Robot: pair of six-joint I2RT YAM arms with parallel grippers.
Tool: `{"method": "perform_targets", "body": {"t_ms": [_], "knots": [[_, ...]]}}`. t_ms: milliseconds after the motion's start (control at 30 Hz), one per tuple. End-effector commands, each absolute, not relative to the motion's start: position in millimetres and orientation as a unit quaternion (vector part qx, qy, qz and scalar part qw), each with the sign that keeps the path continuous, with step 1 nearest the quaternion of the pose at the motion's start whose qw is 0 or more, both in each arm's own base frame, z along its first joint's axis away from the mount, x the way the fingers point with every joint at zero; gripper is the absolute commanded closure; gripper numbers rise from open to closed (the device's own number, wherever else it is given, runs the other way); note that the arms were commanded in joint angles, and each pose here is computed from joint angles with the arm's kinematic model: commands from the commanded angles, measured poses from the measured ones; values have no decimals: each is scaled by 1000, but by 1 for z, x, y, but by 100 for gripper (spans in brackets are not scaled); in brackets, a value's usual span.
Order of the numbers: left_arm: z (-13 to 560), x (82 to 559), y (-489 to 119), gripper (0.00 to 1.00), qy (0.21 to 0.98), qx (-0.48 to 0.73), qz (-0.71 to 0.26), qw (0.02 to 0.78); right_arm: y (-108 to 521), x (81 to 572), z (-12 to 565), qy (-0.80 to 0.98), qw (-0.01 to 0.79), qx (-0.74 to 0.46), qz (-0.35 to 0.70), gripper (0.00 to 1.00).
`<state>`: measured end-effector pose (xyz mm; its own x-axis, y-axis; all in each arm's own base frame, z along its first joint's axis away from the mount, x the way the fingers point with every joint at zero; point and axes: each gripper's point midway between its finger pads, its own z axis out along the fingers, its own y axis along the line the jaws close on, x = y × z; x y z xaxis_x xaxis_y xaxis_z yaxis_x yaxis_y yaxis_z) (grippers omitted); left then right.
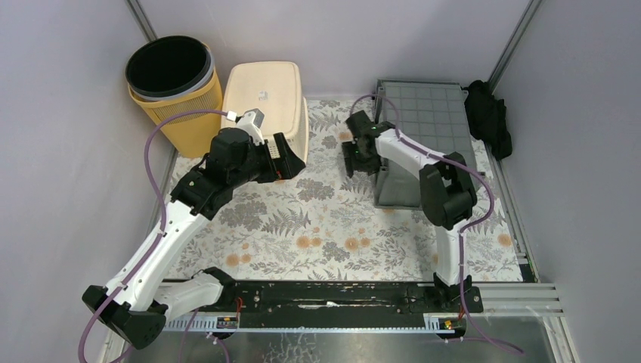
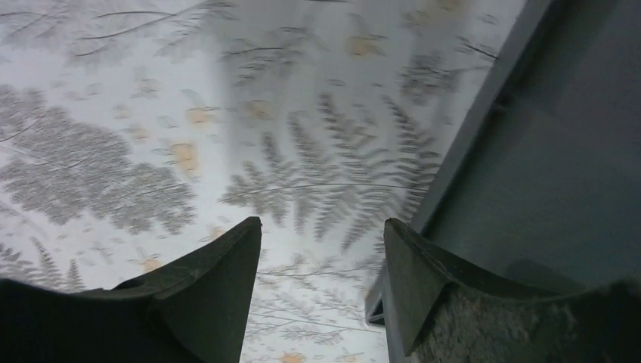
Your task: Turn the large container upside down
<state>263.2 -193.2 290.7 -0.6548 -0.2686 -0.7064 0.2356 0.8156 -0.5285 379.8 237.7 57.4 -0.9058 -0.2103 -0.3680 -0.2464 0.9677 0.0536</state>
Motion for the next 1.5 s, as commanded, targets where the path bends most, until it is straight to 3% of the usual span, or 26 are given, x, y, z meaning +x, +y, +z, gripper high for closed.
{"method": "perform_targets", "body": {"t_ms": [0, 800, 1200, 1467], "knots": [[304, 264, -196, 0, 848, 1, -309, 430, 189, 402, 83, 973, 219, -51, 59, 32], [278, 282, -195, 0, 858, -17, -283, 429, 112, 501, 98, 953, 259, 102, 116, 30], [286, 348, -159, 0, 853, -79, -191, 480, 185, 444, 218, 910, 351, -21, 218, 29], [281, 394, -75, 0, 836, -191, -128, 499, 222, 395, 230, 898, 343, -66, 268, 29]]}}
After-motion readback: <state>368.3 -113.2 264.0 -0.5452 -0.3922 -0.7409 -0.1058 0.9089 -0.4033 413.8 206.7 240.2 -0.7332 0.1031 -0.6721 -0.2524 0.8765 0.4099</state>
